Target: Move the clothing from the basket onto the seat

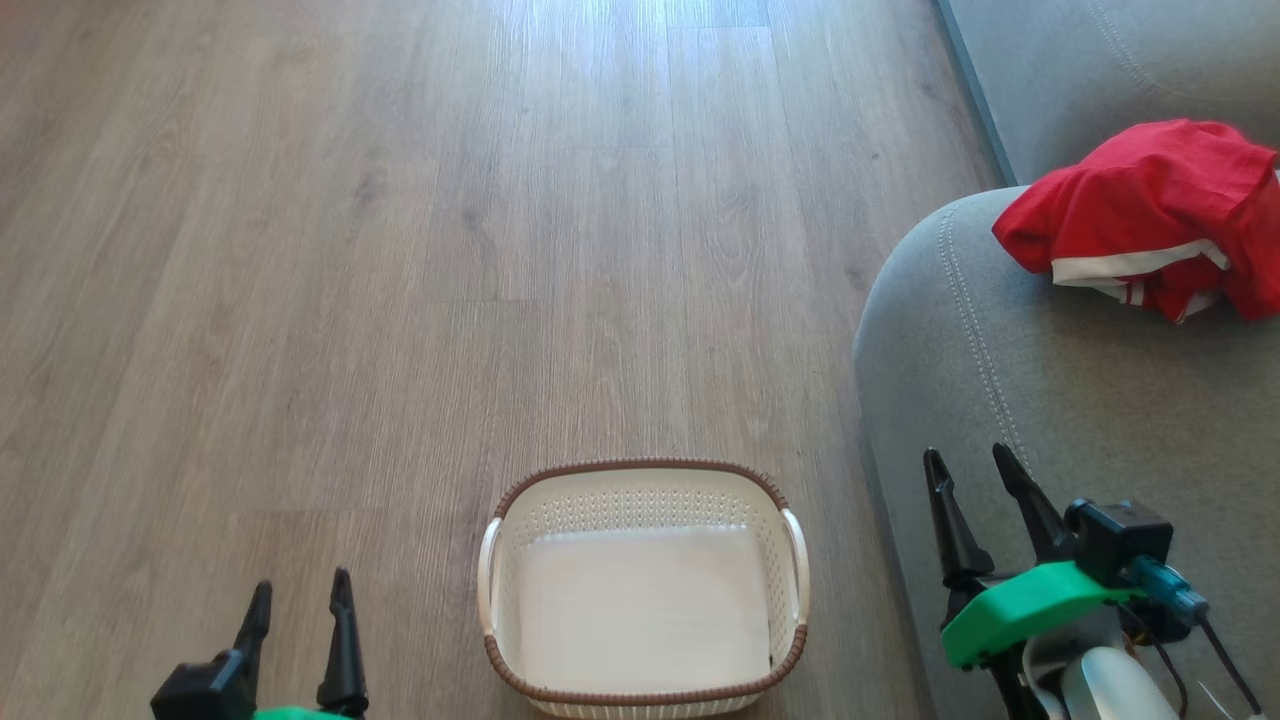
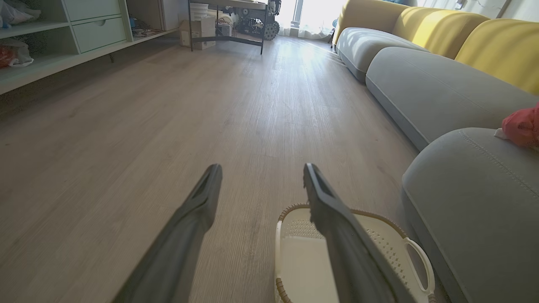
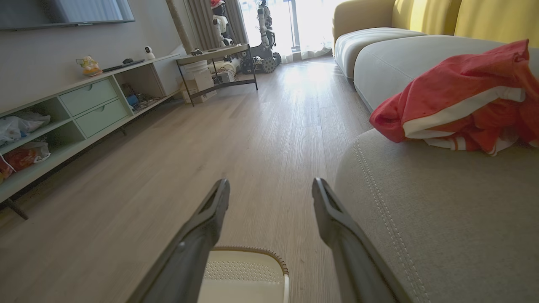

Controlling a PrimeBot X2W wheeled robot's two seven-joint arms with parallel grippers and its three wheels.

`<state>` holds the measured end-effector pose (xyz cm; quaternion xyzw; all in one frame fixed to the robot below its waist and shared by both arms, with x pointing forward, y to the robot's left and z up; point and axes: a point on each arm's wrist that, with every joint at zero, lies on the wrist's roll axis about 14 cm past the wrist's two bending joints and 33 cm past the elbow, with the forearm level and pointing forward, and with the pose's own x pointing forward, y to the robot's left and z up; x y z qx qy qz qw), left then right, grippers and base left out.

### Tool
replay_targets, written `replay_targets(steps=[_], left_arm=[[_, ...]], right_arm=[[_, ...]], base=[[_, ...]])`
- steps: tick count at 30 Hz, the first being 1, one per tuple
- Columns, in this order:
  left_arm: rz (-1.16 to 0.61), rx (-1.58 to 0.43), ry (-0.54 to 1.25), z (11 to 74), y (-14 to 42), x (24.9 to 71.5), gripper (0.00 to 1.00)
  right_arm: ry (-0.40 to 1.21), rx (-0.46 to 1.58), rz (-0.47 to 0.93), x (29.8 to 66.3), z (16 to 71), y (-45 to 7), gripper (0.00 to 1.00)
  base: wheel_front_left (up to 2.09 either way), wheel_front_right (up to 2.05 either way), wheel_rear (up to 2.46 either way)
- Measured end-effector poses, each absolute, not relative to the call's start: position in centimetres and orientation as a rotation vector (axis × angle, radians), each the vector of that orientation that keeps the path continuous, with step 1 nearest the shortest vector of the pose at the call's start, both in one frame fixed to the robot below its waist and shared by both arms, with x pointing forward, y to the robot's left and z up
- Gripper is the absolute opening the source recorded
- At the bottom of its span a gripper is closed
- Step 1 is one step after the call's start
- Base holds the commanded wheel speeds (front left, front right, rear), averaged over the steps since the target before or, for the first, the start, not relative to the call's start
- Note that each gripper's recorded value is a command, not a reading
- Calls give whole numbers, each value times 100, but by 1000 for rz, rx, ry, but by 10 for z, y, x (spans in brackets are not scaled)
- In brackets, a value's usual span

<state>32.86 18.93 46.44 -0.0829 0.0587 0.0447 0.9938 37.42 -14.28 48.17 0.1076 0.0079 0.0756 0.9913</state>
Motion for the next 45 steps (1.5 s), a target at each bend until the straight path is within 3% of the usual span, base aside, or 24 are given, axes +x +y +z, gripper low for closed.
replay_targets(steps=[31, 32, 39, 45], left_arm=[[76, -163, 116, 462, 187, 326, 100], [77, -164, 116, 461, 187, 326, 0], [92, -182, 235, 426, 180, 308, 0], [100, -244, 254, 424, 181, 310, 0]], right_arm=[[15, 216, 170, 373, 483, -137, 100], [16, 216, 170, 373, 483, -136, 0], [169, 225, 145, 348, 435, -140, 0], [178, 288, 117, 349, 434, -145, 0]], base=[[0, 0, 0], [0, 0, 0], [0, 0, 0], [0, 0, 0]])
